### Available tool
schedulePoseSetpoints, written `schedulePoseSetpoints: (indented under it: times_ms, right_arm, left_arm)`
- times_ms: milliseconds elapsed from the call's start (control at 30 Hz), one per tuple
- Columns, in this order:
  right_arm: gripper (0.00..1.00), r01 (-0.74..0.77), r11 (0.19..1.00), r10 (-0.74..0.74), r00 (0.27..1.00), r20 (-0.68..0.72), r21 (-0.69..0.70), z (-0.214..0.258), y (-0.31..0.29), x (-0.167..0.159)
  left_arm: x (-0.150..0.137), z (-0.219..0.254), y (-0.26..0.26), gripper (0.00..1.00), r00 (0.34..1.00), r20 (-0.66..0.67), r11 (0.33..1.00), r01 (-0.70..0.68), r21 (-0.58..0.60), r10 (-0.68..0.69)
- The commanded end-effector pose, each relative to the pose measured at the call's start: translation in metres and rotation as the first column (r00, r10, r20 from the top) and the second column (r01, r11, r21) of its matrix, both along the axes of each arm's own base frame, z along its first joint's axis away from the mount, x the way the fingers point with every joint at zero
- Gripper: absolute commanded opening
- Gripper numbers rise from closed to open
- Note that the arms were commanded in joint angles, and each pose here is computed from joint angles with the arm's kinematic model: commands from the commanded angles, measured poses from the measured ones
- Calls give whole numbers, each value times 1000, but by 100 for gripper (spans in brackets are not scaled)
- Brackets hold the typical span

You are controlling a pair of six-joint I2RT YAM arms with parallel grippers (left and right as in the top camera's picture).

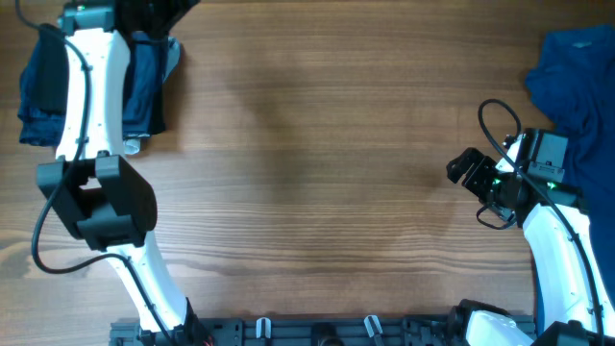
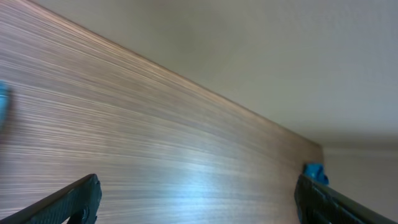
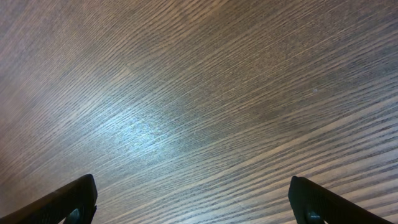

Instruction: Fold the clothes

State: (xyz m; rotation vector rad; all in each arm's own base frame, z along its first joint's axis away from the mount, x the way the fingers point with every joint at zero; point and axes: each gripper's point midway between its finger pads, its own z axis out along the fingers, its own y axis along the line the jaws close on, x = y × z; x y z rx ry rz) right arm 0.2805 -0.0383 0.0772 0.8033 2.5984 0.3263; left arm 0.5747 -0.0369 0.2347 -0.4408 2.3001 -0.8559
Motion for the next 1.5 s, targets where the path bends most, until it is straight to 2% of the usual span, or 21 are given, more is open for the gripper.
schedulePoseSetpoints:
  times_ms: [0,1200,1267,1333,1400,1467]
  right_arm:
    - [100,0,1000,1,1000,19,-26,6,-5,4]
    - [100,2,999,-1,1000,31,-35,9,-6,4]
    - [100,46,992,-33,994,106,-118,28,-20,7]
    - [100,47,994,-24,976,216,-102,55,-14,12]
    - [99,127,990,-95,932,350,-68,92,-14,12]
    - [100,170,985,-127,853,506,-41,132,-13,12]
  left_arm:
    - [-2,2,-14,100,999,4,999,32,-4,-32]
    - [-2,1,-14,100,999,2,999,33,-5,-33]
    - [-2,1,-14,100,999,2,999,33,-5,-33]
    - [-2,1,-14,100,999,2,999,33,-5,-33]
    - [-2,1,-14,100,999,2,999,33,-5,-33]
    - [-2,1,-14,100,999,2,999,33,-5,-33]
